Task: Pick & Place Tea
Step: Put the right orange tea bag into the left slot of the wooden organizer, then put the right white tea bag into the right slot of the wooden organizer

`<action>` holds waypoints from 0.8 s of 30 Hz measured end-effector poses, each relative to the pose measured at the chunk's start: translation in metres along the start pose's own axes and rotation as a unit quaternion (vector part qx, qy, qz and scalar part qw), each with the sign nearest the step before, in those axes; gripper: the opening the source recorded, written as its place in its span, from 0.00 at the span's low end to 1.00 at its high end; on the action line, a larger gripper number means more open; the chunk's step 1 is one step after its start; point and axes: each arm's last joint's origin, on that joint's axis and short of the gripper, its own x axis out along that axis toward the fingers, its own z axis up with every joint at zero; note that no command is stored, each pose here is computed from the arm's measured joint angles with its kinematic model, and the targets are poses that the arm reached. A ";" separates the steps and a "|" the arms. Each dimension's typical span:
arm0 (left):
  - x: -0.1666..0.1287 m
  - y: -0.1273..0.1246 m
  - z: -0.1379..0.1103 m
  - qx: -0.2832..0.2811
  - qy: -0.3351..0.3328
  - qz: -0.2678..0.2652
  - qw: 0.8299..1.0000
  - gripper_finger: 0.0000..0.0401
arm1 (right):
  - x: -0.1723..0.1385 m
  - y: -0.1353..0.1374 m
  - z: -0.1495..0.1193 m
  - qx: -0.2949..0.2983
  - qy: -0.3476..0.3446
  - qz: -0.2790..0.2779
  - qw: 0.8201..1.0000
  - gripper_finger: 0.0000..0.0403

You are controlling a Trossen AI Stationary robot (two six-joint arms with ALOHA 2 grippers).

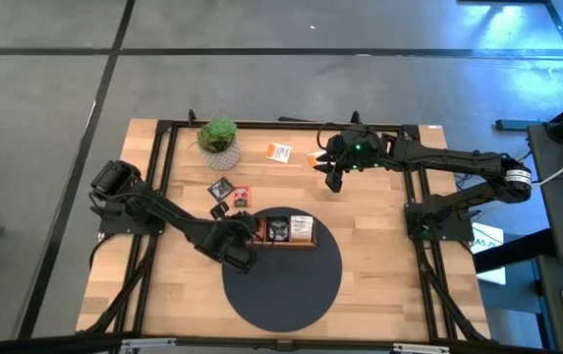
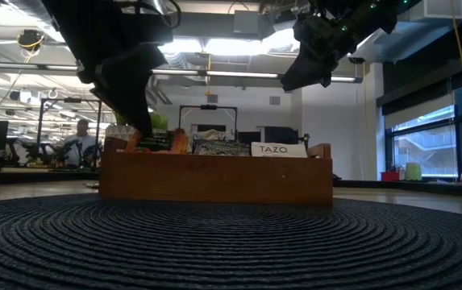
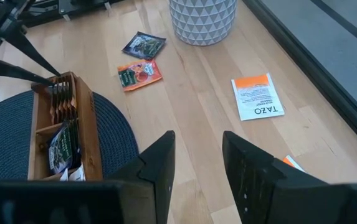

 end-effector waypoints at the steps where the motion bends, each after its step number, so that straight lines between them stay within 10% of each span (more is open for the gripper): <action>1: 0.000 0.000 0.000 0.000 -0.003 0.002 1.000 0.17 | 0.000 0.000 0.000 0.000 0.000 0.000 1.000 0.34; 11: -0.030 0.034 0.016 -0.080 -0.053 0.019 0.995 0.16 | 0.000 0.000 0.000 0.007 -0.002 0.000 1.000 0.34; 24: -0.011 0.095 0.095 -0.105 -0.022 -0.155 0.982 0.17 | 0.000 -0.002 0.007 0.060 -0.041 -0.037 0.997 0.34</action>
